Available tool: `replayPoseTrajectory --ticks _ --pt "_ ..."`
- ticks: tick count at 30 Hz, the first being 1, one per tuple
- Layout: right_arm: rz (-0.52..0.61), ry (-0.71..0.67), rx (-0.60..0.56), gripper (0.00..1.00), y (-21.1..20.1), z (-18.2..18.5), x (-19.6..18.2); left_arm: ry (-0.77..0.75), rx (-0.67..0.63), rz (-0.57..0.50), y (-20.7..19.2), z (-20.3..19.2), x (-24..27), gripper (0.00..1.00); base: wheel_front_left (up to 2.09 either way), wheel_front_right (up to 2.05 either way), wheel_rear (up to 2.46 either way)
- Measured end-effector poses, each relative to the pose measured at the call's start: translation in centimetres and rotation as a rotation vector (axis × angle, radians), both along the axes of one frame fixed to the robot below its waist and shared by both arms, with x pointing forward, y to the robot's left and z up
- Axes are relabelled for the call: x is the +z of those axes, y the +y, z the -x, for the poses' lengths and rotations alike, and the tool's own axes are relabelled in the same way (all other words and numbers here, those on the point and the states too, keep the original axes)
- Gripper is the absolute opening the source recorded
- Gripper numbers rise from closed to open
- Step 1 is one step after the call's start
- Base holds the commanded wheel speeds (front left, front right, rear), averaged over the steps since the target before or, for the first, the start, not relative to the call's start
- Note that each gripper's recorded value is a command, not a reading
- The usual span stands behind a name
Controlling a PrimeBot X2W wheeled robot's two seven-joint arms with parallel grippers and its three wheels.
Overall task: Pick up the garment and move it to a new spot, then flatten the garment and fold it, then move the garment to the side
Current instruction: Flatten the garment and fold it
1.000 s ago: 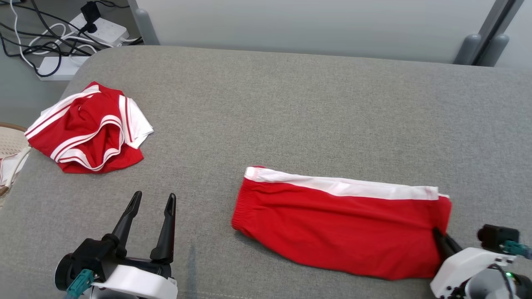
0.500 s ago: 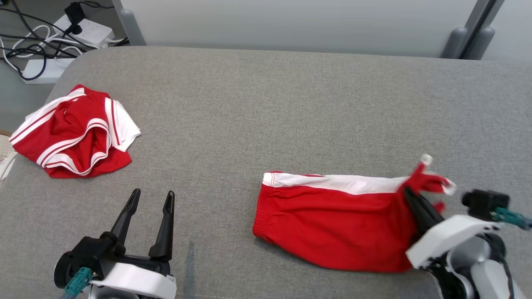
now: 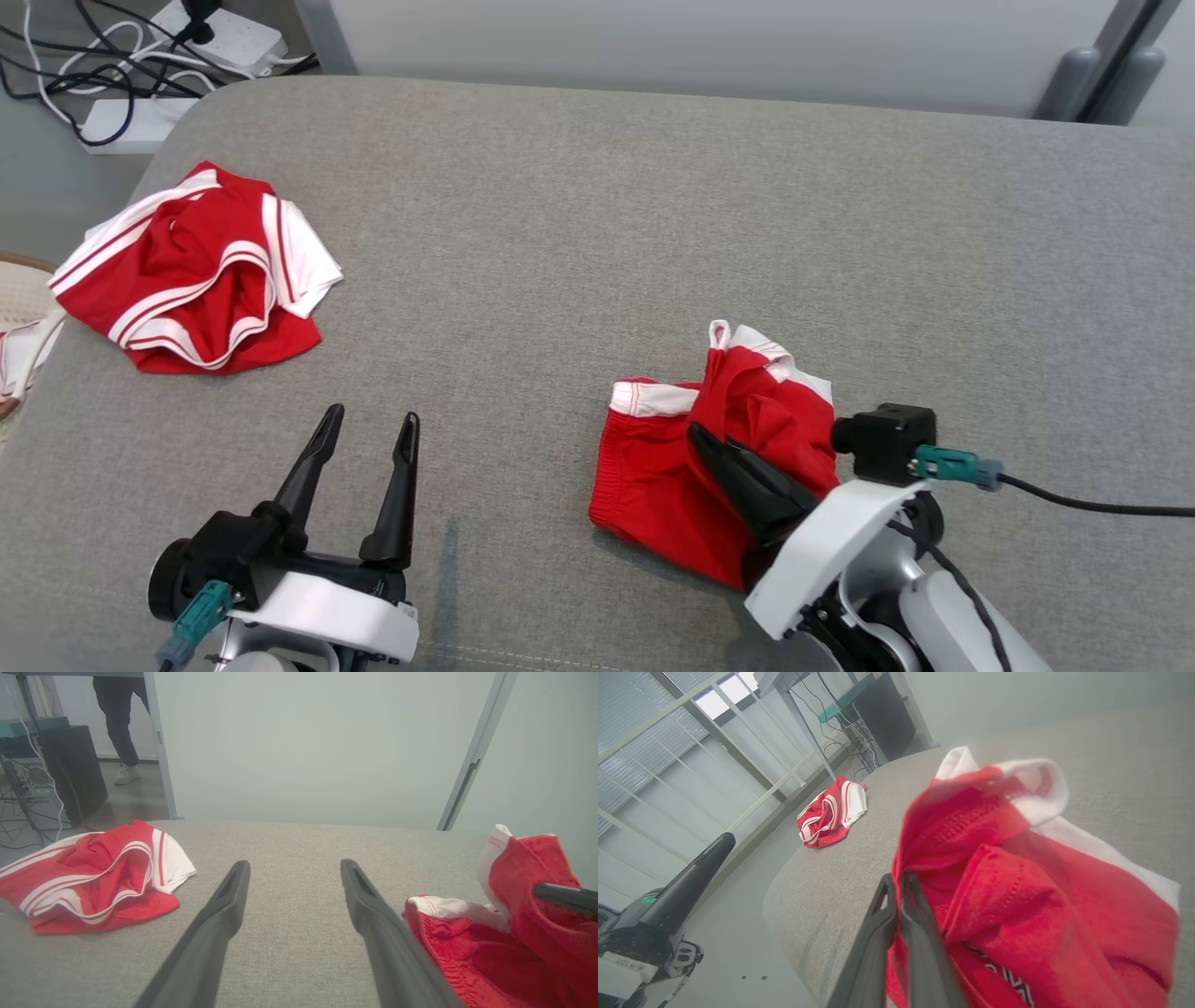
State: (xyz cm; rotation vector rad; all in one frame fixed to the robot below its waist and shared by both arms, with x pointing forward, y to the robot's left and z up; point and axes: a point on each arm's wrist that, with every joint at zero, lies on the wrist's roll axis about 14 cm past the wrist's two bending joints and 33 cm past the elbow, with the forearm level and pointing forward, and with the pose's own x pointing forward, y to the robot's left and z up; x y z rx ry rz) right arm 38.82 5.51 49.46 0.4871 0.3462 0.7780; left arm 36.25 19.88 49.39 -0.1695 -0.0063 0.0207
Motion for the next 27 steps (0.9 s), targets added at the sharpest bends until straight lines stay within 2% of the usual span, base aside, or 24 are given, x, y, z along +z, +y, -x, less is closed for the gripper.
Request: replayPoseTrajectory --ticks 11,12,13,14,22,27 --pt "0.064 0.026 0.125 0.00 4.1 0.4 -3.0 0.002 0.019 0.004 0.4 0.4 -0.1 1.00 0.00 0.00 0.00" --pt "0.067 0.027 0.129 0.33 4.3 0.4 -3.2 0.004 0.021 0.000 0.5 0.4 -0.2 1.00 0.00 0.00 0.00" --pt "0.069 0.030 0.132 0.49 4.4 0.3 -3.4 0.005 0.020 -0.001 0.5 0.4 -0.2 1.00 0.00 0.00 0.00" --pt "0.069 0.032 0.132 1.00 4.5 0.2 -3.5 0.004 0.019 -0.001 0.5 0.3 -0.2 1.00 0.00 0.00 0.00" --pt "-0.008 0.017 0.163 1.00 5.9 0.8 -1.7 -0.008 0.008 -0.003 0.3 -0.2 0.1 1.00 0.00 0.00 0.00" --pt "-0.128 -0.073 0.141 1.00 6.0 0.6 2.4 -0.015 0.009 -0.002 0.4 -0.3 0.3 1.00 0.00 0.00 0.00"
